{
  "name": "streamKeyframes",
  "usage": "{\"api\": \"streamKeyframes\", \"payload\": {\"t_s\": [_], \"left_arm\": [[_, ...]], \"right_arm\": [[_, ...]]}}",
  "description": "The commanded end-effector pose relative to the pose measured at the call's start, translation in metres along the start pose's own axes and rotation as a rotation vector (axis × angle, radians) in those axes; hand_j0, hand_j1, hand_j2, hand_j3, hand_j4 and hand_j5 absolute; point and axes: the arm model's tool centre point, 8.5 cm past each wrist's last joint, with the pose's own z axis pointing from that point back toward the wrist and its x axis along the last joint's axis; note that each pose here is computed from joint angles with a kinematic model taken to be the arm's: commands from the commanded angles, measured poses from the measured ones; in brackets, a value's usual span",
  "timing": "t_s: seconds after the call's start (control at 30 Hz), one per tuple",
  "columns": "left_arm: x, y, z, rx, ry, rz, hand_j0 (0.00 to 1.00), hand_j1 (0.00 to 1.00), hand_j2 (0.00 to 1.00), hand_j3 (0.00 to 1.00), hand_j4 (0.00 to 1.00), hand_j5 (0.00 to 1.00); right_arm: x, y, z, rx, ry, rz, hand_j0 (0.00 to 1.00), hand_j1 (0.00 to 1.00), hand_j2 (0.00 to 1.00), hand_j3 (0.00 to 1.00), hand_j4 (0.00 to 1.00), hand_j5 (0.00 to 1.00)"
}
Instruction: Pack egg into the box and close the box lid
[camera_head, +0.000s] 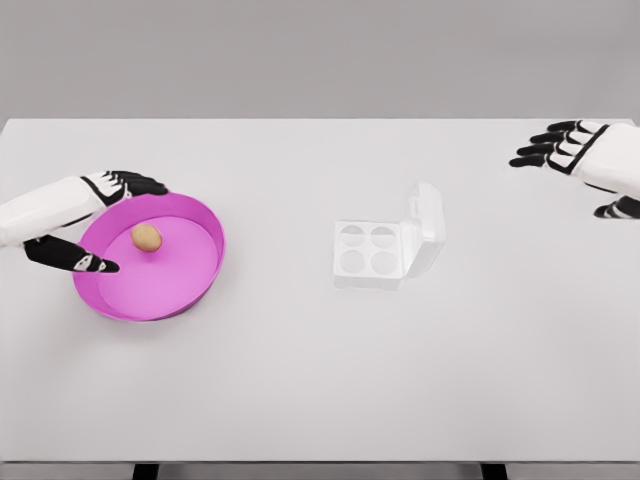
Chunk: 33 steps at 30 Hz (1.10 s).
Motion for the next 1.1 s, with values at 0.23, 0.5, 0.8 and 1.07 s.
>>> {"api": "streamKeyframes", "payload": {"t_s": [0.23, 0.5, 0.8, 1.07], "left_arm": [[-0.014, 0.000, -0.012, 0.013, -0.022, 0.099, 0.99, 0.99, 0.99, 0.99, 0.99, 0.99], [-0.017, -0.011, -0.017, -0.025, -0.021, 0.119, 0.98, 0.98, 0.98, 0.98, 0.98, 0.98], [-0.031, -0.021, -0.020, -0.061, 0.010, 0.147, 0.98, 0.98, 0.98, 0.98, 0.98, 0.98], [-0.041, -0.018, -0.016, -0.070, 0.043, 0.150, 0.98, 0.98, 0.98, 0.98, 0.98, 0.98]], "right_arm": [[-0.005, -0.011, 0.011, -0.039, 0.028, 0.006, 1.00, 1.00, 1.00, 1.00, 1.00, 1.00], [0.002, 0.012, 0.006, -0.006, 0.007, -0.043, 1.00, 1.00, 1.00, 1.00, 1.00, 1.00], [0.003, 0.012, 0.004, -0.017, 0.005, -0.048, 1.00, 1.00, 1.00, 1.00, 1.00, 1.00], [0.003, 0.013, 0.004, -0.019, 0.004, -0.053, 1.00, 1.00, 1.00, 1.00, 1.00, 1.00]]}}
